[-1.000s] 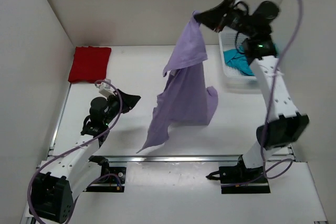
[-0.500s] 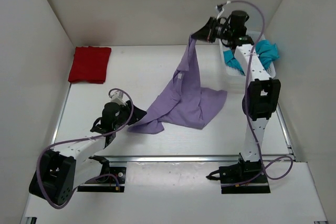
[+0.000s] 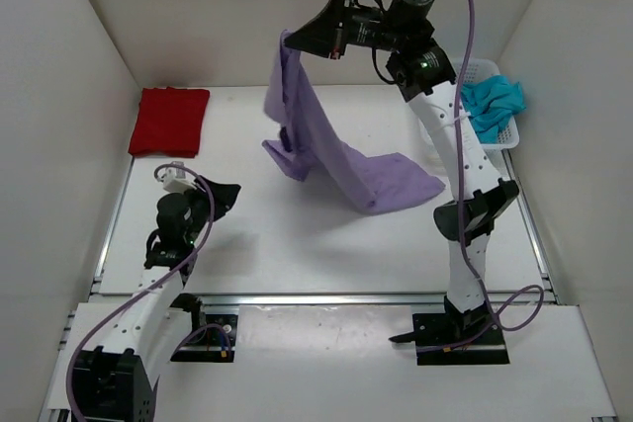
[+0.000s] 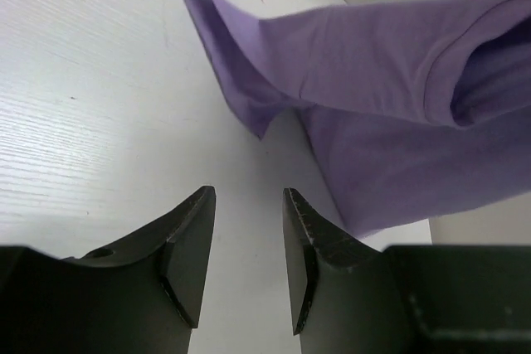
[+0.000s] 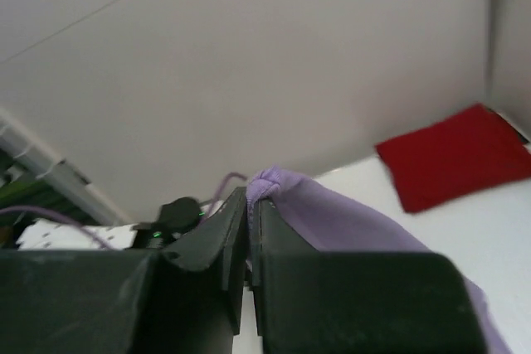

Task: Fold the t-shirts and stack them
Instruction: Move the tshirt to the center of the board

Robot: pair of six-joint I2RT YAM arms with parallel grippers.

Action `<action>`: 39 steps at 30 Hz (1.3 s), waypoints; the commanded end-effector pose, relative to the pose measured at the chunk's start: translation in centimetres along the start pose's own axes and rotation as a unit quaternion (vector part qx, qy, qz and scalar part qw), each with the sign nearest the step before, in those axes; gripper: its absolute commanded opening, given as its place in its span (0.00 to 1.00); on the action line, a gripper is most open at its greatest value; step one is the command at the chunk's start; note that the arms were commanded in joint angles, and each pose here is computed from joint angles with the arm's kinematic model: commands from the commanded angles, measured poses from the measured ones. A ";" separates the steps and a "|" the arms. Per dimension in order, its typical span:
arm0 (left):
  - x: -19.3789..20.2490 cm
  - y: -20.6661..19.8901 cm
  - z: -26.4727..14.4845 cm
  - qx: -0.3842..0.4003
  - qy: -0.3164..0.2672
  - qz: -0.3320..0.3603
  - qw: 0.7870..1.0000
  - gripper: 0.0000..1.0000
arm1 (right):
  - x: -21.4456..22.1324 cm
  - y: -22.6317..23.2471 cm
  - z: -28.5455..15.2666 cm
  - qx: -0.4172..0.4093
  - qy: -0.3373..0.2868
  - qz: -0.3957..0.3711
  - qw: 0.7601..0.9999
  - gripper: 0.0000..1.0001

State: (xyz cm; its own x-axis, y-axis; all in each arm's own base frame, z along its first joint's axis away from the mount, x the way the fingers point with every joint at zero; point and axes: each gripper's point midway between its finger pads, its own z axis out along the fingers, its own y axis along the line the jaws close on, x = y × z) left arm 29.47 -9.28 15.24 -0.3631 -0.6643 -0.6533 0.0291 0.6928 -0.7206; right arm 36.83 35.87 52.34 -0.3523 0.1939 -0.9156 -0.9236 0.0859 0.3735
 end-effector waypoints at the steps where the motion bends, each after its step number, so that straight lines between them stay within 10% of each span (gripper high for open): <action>1: -0.5 -0.2 -0.2 -0.007 0.008 0.001 1.000 0.50 | -6.7 10.4 -4.5 -0.082 -0.059 -0.099 0.990 0.00; 5: -3.1 -1.2 -0.1 -0.001 -0.014 -0.015 1.000 0.49 | -9.5 16.1 -10.3 -0.089 -0.073 -0.173 0.978 0.00; 13: -7.8 -4.6 0.3 0.020 -0.047 0.015 0.999 0.50 | 0.4 6.6 -23.8 0.092 -0.068 -0.065 0.991 0.00; 21: 2.9 -2.8 3.4 -0.015 0.093 0.078 0.992 0.53 | 13.8 -7.1 -29.1 0.307 -0.087 0.133 0.938 0.00; 28: 6.2 -1.7 6.1 -0.025 0.122 0.055 0.991 0.63 | 15.4 -12.6 -32.4 0.448 -0.078 0.157 0.877 0.00; 39: 10.7 2.5 10.8 -0.103 0.184 0.067 0.975 0.65 | 17.6 -12.5 -30.4 0.375 -0.076 0.177 0.907 0.00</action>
State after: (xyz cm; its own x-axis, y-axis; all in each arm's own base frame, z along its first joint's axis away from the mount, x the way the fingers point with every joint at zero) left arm 33.93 -17.80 3.62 -0.7163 -0.4233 -0.5547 -0.0642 0.8316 -0.5516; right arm 37.26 7.97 26.19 -0.5609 0.4869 -0.6696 -0.3047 0.6306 0.7138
